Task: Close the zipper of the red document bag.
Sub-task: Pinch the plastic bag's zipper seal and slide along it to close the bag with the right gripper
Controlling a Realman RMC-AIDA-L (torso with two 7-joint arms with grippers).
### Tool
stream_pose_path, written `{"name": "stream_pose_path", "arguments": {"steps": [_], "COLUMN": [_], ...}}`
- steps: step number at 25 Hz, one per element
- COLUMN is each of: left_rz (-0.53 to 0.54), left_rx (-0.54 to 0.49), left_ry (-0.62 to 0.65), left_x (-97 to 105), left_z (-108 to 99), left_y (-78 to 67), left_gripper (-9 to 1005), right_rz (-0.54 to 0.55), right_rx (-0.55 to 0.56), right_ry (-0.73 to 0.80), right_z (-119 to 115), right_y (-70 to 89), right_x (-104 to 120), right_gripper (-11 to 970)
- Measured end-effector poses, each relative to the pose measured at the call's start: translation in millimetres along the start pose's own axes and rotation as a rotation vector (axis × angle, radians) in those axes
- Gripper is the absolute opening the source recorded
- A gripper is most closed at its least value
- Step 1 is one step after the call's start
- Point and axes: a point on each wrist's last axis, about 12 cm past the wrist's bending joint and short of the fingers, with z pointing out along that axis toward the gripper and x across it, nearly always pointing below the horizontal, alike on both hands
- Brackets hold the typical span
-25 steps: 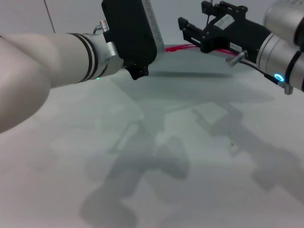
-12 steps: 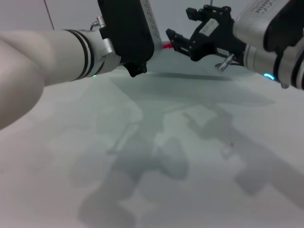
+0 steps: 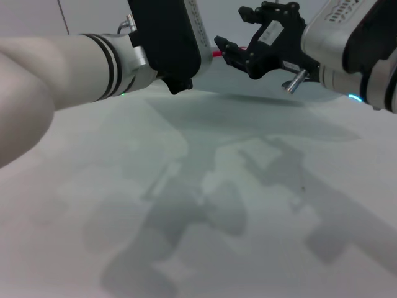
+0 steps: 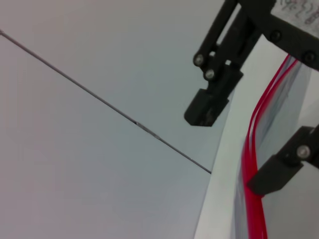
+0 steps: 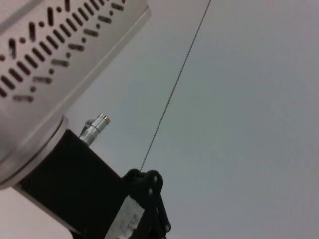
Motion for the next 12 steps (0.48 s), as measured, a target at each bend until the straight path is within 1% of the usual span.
{"name": "stream_pose_path", "arguments": {"steps": [12], "left_rz": [0.034], "left_rx": [-0.042], "left_ry": [-0.040], "left_x": [-3.4], "left_z": [-1.5], "left_y": [4.6], "left_gripper": [55], "right_rz": [-0.101], "right_rx": [0.004], "right_ry": [0.004], "right_z": [-1.9], "right_y": [-0.6], "right_x": [1.6], "right_gripper": [567]}}
